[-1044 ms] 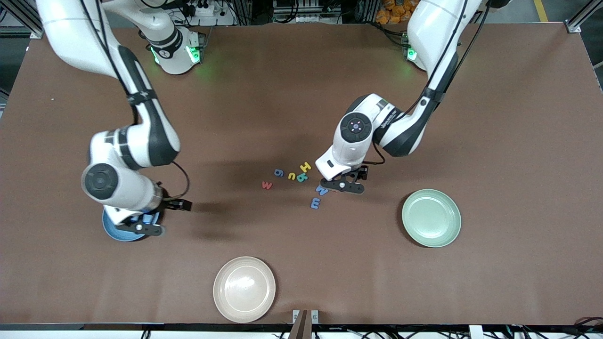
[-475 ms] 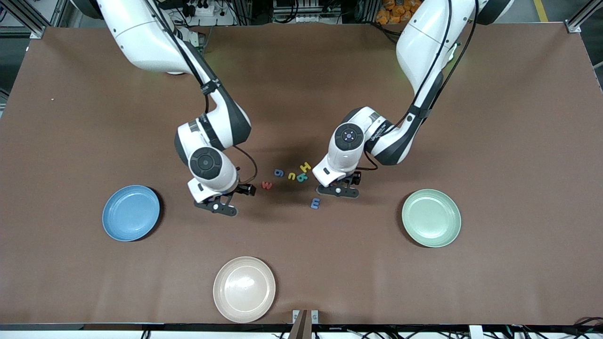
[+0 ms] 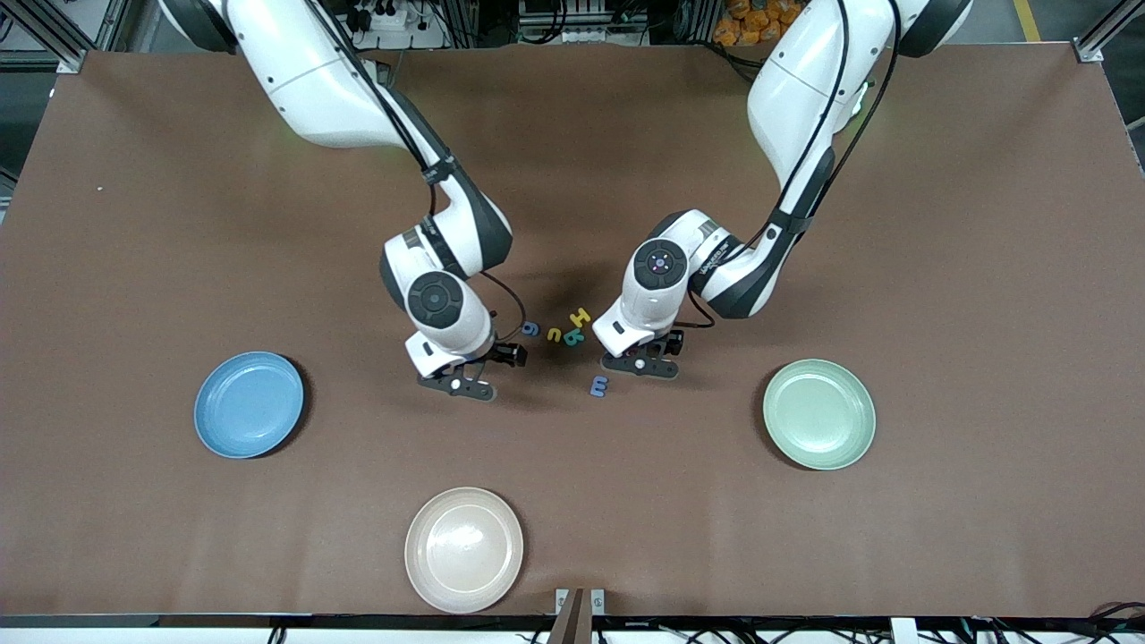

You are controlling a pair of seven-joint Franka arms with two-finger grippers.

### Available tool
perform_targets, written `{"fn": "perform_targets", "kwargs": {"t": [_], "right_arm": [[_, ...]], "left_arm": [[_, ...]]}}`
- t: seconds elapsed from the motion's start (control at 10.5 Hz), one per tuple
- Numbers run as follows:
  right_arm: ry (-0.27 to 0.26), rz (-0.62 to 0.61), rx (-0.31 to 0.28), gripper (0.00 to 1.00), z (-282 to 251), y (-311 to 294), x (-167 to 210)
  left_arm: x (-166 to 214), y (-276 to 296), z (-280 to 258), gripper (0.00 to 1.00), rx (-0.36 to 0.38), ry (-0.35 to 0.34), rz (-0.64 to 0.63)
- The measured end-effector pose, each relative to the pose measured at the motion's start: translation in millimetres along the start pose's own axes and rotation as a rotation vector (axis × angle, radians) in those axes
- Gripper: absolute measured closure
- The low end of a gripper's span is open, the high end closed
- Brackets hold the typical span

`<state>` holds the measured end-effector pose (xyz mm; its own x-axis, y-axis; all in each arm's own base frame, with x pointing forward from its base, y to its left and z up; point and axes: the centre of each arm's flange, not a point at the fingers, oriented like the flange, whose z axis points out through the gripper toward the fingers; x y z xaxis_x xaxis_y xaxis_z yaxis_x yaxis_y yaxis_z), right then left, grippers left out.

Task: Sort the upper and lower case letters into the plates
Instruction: 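Grasp pink M with the right gripper while the left gripper grasps Q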

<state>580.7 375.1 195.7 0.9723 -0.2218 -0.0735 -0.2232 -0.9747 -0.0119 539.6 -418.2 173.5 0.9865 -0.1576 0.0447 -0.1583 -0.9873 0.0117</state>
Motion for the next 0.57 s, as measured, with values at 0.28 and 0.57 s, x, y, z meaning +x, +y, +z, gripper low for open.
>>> {"fn": "perform_targets", "kwargs": {"t": [0.28, 0.57], "right_arm": [[-0.015, -0.020, -0.015, 0.00, 26.4, -9.0, -13.4], [-0.017, -0.019, -0.018, 0.00, 27.7, -7.8, -13.4]], "left_arm": [[0.0, 0.3, 2.0, 0.16, -0.003, 0.003, 0.000], [1.1, 1.1, 3.0, 0.25, -0.012, 0.014, 0.000]]}}
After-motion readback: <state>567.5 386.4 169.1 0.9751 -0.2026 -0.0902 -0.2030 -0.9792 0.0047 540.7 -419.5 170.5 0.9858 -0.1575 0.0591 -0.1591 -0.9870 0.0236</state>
